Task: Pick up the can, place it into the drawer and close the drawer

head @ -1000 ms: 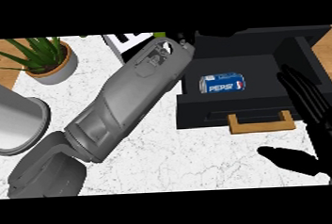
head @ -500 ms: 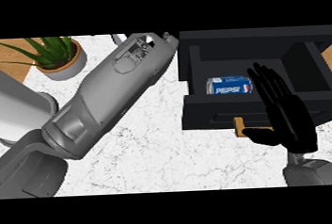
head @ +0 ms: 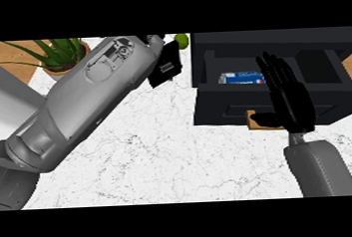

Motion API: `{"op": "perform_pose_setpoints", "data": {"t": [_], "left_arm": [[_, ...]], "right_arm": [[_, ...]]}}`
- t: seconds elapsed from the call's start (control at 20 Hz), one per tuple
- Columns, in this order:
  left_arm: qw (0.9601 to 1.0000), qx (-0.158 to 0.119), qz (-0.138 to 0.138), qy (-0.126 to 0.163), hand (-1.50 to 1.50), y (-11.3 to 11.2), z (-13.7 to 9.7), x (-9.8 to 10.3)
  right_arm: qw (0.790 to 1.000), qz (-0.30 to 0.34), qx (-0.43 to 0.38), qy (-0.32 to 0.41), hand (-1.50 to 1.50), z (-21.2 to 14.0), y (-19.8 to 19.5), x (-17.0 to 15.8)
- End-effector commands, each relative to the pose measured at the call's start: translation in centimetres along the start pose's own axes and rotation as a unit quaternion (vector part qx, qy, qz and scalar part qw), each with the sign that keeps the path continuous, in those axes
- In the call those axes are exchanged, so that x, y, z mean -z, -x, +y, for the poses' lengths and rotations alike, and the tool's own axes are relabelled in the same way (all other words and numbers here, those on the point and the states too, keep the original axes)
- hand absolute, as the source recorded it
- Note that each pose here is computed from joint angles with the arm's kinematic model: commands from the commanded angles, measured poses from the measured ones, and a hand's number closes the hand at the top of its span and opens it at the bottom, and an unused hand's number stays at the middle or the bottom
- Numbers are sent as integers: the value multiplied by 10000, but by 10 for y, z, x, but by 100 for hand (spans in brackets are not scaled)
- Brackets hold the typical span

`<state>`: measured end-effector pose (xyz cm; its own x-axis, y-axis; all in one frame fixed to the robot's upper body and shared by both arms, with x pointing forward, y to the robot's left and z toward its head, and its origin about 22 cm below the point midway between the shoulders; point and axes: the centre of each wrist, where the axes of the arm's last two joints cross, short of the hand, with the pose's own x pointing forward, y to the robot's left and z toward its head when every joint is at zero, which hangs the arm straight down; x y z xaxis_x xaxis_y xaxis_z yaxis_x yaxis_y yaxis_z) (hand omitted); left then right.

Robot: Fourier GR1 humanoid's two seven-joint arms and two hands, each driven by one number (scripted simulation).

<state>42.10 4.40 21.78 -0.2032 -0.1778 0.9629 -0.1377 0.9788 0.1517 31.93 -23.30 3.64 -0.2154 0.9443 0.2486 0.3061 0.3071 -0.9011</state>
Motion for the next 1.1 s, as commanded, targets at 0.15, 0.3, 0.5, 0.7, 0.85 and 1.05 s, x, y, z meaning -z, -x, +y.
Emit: {"op": "perform_pose_setpoints", "data": {"t": [0.15, 0.3, 0.5, 0.7, 0.85, 1.05], "left_arm": [[9999, 91, 59, -25, -150, -2, 23, -1], [9999, 58, 120, 42, -150, 0, 33, -5], [9997, 9, 225, 109, -150, 1, 51, -7], [9997, 134, 186, 52, -150, 21, 65, -20], [9992, 67, 373, 122, -150, 15, 64, -22], [9994, 169, 247, 187, -150, 30, 80, -31]], "right_arm": [[9990, 237, -304, -216, -150, 39, 21, 6], [9986, 305, -417, -90, -150, 48, 22, 13], [9982, 362, -425, 217, -150, 50, 22, 34], [9974, 386, -489, 350, -150, 48, 21, 63], [9968, 330, -542, 481, -150, 64, 7, 66], [9942, 447, -677, 709, -150, 37, 15, 99]]}}
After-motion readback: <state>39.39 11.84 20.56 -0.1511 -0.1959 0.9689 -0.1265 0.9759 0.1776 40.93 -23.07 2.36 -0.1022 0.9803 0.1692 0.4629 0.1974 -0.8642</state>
